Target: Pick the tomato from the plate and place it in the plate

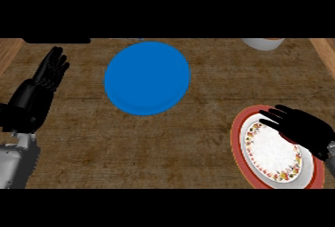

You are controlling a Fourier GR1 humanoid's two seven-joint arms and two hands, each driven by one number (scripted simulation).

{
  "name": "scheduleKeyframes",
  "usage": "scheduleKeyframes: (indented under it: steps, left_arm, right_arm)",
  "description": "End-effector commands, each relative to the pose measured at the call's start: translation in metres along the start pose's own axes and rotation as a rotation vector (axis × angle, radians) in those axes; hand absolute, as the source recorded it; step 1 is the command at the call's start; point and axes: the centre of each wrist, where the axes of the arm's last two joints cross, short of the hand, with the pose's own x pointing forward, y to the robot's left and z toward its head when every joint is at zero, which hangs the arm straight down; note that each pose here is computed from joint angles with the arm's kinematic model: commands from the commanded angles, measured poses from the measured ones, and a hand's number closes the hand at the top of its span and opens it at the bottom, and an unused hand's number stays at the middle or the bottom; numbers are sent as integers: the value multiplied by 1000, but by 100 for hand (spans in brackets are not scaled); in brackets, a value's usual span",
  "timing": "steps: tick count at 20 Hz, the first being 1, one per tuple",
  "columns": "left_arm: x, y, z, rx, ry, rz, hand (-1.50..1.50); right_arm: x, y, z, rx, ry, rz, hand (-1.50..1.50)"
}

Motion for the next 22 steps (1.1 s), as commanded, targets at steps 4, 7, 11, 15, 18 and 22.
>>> scheduleKeyframes:
  steps: [4, 7, 11, 15, 18, 22]
  left_arm:
    - [9, -4, -8, -8, -7, -5, 0]
    - [7, -3, -2, -8, -26, 5, 0]
    - [13, -8, -10, -29, -36, 5, 0]
    - [5, -7, -10, -24, -32, 4, 0]
    - [8, -25, -6, -12, -22, 7, 0]
    - [2, 3, -5, -2, 13, 4, 0]
  right_arm:
    - [10, -8, -20, -259, -85, -9, 150]
    - [-25, 6, -23, -176, 250, -351, 150]
    - [-65, 8, -13, -140, 578, -641, 150]
    - [-78, -34, -40, -269, 685, -618, 150]
    - [-82, -50, -53, -374, 681, -594, 150]
    - [-97, -76, -29, -493, 525, -670, 150]
